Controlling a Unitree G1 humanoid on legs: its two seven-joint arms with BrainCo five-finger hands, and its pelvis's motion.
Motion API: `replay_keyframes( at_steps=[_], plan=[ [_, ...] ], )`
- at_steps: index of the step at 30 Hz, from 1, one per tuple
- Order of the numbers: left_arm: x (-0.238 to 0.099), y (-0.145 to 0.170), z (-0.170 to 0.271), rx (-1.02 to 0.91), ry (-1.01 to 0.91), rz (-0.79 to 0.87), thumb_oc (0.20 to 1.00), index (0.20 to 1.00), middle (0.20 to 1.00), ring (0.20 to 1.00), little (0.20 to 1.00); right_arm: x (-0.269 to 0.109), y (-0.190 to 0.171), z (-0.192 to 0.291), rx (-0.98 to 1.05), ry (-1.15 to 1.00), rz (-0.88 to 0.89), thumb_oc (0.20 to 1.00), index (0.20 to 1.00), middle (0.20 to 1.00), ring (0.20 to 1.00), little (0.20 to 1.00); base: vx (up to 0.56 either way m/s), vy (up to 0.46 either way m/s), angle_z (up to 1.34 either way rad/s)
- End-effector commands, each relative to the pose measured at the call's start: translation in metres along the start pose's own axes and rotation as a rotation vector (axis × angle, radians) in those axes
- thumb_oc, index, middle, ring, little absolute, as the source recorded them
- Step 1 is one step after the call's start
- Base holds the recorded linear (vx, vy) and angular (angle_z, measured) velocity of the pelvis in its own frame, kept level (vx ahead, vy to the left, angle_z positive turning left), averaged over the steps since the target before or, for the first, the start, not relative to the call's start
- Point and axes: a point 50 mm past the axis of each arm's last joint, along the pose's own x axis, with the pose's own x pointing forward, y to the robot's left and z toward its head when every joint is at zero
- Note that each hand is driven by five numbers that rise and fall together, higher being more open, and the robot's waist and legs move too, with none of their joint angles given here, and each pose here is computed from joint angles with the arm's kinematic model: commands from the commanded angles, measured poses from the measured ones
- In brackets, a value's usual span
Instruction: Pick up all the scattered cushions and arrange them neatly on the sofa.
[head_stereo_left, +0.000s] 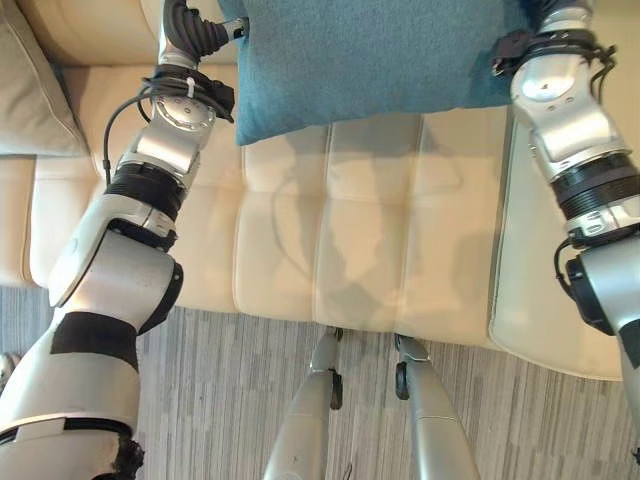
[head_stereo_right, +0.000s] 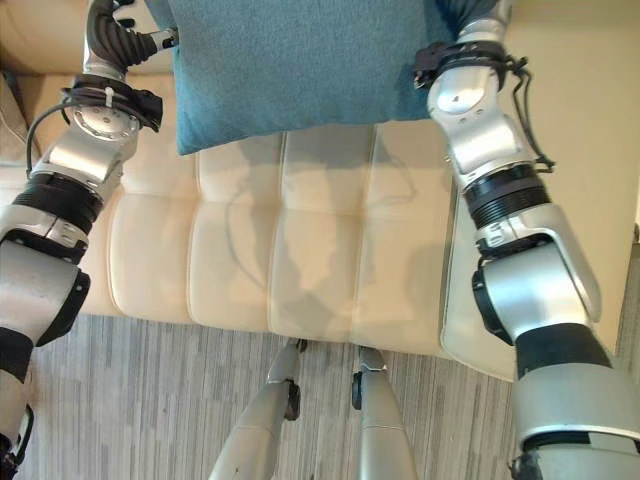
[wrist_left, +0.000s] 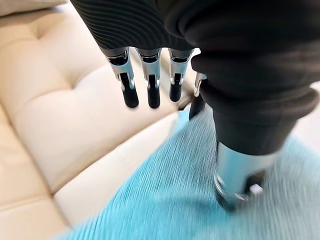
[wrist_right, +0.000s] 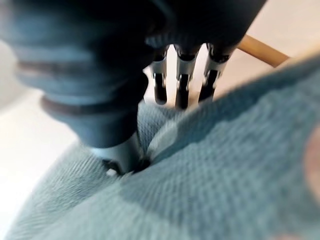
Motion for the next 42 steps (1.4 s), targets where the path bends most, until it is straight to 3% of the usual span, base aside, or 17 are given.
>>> replay_keyframes(
  at_steps=[1,9,14,21,22,28,31,34,42],
  plan=[
    [0.005,0.018,0.004,0.062,-0.037,0.005,1.000,1.000,1.000,1.000,1.000,-0.018,0.023,0.003,0.104,-0.034,0.123,1.000,1.000,1.000,1.000,1.000,-0.02,0.005,0.04],
    [-0.042,0.030,-0.089,0.098,0.222,-0.007,1.000,1.000,1.000,1.000,1.000,-0.092,0.038,-0.078,0.127,0.225,0.291,1.000,1.000,1.000,1.000,1.000,-0.03,0.021,0.01],
    [-0.062,0.045,-0.106,0.087,0.220,0.013,1.000,1.000,1.000,1.000,1.000,-0.108,0.018,-0.094,0.113,0.237,0.295,1.000,1.000,1.000,1.000,1.000,-0.04,0.003,-0.07],
    [-0.112,0.041,-0.115,-0.010,0.143,-0.053,1.000,1.000,1.000,1.000,1.000,-0.147,-0.011,-0.101,0.079,0.202,0.394,1.000,1.000,1.000,1.000,1.000,0.01,-0.014,0.09],
    [-0.150,0.035,-0.133,-0.037,0.196,-0.116,1.000,1.000,1.000,1.000,1.000,-0.173,-0.027,-0.107,0.039,0.211,0.456,1.000,1.000,1.000,1.000,1.000,0.10,-0.009,-0.11],
    [-0.276,0.025,-0.183,-0.122,0.529,-0.241,1.000,1.000,1.000,1.000,1.000,-0.268,-0.076,-0.140,-0.181,0.434,0.622,1.000,1.000,1.000,1.000,1.000,0.10,0.004,-0.08],
    [-0.346,0.021,-0.207,-0.194,0.799,-0.249,1.000,1.000,1.000,1.000,1.000,-0.330,-0.093,-0.164,-0.223,0.686,0.685,1.000,1.000,1.000,1.000,1.000,0.05,0.000,-0.06],
    [-0.419,0.022,-0.226,-0.132,1.080,-0.333,1.000,1.000,1.000,1.000,1.000,-0.411,-0.107,-0.189,-0.217,1.058,0.698,1.000,1.000,1.000,1.000,1.000,0.03,0.053,-0.04],
    [-0.474,0.035,-0.231,-0.036,1.280,-0.406,1.000,1.000,1.000,1.000,1.000,-0.468,-0.130,-0.197,-0.230,1.338,0.631,1.000,1.000,1.000,1.000,1.000,-0.03,0.068,-0.14]
  ],
)
